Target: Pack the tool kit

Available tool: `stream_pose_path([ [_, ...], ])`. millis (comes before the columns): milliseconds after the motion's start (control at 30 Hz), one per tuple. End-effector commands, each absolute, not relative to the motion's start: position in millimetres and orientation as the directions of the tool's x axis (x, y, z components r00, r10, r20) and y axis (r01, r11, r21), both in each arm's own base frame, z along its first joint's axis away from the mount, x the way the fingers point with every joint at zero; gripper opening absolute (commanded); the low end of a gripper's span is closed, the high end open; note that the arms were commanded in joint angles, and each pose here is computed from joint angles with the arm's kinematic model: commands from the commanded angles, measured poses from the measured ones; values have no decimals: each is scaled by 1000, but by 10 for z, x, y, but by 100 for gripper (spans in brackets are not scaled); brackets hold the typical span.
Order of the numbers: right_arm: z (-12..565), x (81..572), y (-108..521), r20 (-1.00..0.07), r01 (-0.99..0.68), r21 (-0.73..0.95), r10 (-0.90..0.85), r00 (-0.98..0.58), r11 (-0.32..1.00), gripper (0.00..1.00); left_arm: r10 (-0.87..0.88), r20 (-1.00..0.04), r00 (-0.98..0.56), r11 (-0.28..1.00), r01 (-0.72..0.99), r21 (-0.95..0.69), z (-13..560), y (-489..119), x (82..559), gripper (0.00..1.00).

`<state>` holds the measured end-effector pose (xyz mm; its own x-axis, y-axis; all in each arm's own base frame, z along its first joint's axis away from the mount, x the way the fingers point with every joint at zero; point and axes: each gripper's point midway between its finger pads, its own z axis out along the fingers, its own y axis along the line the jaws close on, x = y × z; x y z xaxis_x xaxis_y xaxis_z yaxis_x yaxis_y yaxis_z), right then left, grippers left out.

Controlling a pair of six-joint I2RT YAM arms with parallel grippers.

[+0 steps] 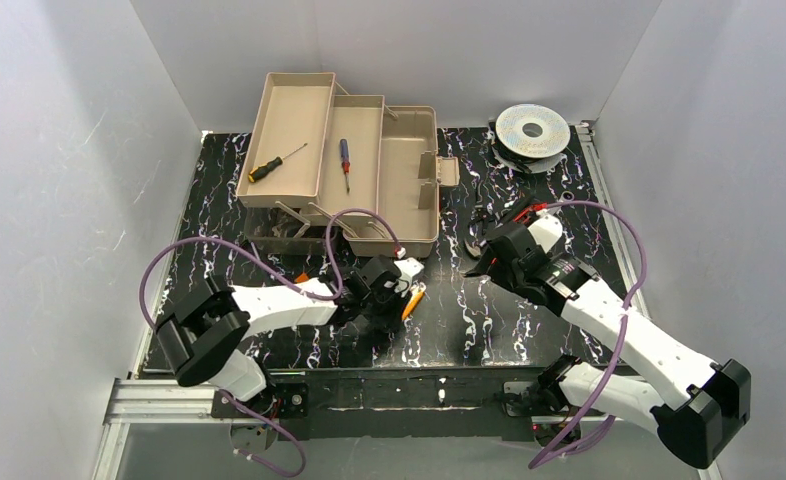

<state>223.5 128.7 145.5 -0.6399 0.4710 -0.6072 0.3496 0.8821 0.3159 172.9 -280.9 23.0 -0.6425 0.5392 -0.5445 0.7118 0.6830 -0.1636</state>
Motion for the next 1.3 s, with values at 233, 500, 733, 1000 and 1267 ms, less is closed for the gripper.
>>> stream_pose_path([
  [233, 1563, 2333, 1054, -677, 377, 331, 496, -544, 865, 73, 366, -767, -528, 453, 820, -348, 1654, -3082, 1365, 6],
  [500, 1605, 2377, 1025, -690, 378, 338, 500, -523, 862, 73, 233, -750, -619, 696, 645, -316, 2196, -3084, 2237, 0],
  [733, 1579, 2416, 939, -704, 390, 293, 473, -530, 873, 73, 144, -737, -660, 855, 457, -243, 2138, -3124, 3241, 0],
  [1000, 1296, 2428, 690, -620, 512, 201, 513, -593, 835, 73, 150, -682, -716, 927, 342, -154, 1680, -3143, 3887, 2],
  [1267, 1004, 2582, 665, -469, 574, 340, 664, -583, 745, 72, 165, -660, -733, 934, 331, -135, 1547, -3172, 4042, 40],
])
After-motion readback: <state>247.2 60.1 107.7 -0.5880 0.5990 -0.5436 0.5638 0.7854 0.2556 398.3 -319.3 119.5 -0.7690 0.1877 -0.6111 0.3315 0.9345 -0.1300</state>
